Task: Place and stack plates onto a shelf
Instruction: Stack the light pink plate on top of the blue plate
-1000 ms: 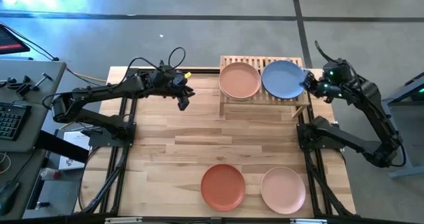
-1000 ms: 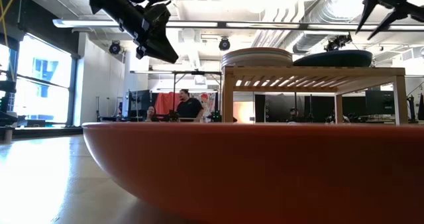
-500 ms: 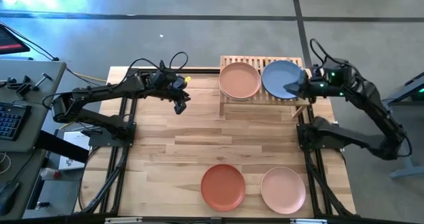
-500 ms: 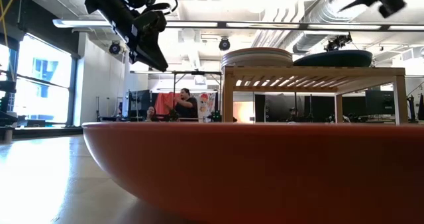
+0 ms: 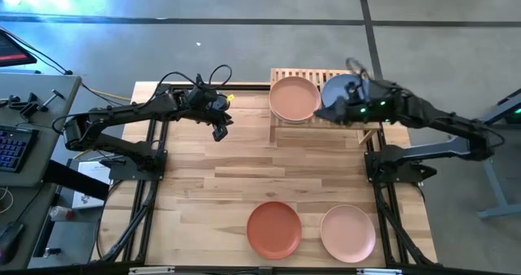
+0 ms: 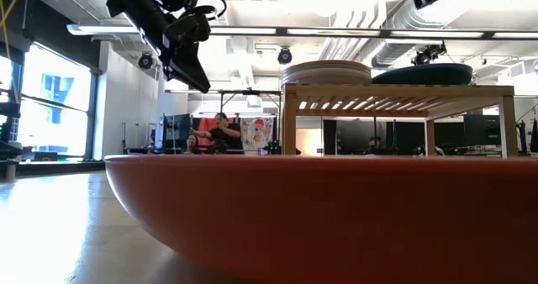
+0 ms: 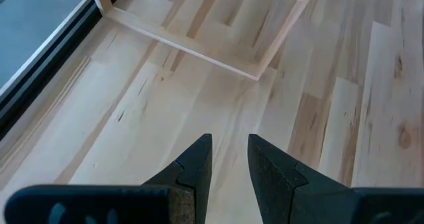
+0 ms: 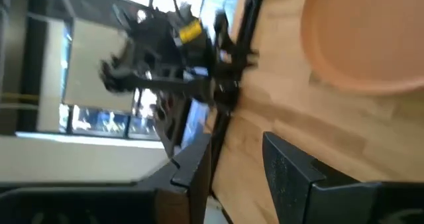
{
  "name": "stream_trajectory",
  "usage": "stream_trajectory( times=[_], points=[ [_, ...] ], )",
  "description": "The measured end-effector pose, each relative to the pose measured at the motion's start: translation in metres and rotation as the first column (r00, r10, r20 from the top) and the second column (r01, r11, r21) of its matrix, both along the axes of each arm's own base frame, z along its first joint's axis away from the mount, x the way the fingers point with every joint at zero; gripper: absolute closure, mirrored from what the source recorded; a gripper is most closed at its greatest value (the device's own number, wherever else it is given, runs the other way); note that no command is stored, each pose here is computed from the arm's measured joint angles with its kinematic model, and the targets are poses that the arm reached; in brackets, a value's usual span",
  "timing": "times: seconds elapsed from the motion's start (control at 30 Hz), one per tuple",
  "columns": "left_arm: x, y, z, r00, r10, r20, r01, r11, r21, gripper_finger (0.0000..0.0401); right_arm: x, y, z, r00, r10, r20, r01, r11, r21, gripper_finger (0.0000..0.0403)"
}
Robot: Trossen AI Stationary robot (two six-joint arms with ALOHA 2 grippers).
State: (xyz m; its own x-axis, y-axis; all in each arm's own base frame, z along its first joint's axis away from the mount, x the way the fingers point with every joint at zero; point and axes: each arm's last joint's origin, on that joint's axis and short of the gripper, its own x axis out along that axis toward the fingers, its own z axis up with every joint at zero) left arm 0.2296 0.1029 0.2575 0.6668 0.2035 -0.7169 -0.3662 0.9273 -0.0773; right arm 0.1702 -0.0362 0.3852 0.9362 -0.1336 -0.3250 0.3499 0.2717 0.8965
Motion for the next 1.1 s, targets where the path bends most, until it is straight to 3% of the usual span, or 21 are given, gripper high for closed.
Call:
stream_trajectory(
  times=[0.4, 0.6, 1.1],
  points=[
    [0.0, 0.0, 0.0, 1.0, -0.021, -0.013, 0.021, 0.999, 0.037, 0.0315, 0.044, 0.052, -0.027, 0.956, 0.252, -0.148, -0.246, 0.968, 0.054, 0.0284],
    [0.0, 0.0, 0.0, 0.999, 0.042, 0.006, -0.042, 0.999, -0.022, 0.0315, 0.047, 0.076, -0.035, 0.914, 0.347, -0.21, -0.349, 0.937, 0.031, 0.0284],
    [-0.001, 0.0, -0.001, 0.972, 0.235, 0.021, -0.226, 0.951, -0.21, 0.0315, 0.022, 0.121, -0.062, 0.703, 0.507, -0.498, -0.54, 0.837, 0.089, 0.0284]
  ],
)
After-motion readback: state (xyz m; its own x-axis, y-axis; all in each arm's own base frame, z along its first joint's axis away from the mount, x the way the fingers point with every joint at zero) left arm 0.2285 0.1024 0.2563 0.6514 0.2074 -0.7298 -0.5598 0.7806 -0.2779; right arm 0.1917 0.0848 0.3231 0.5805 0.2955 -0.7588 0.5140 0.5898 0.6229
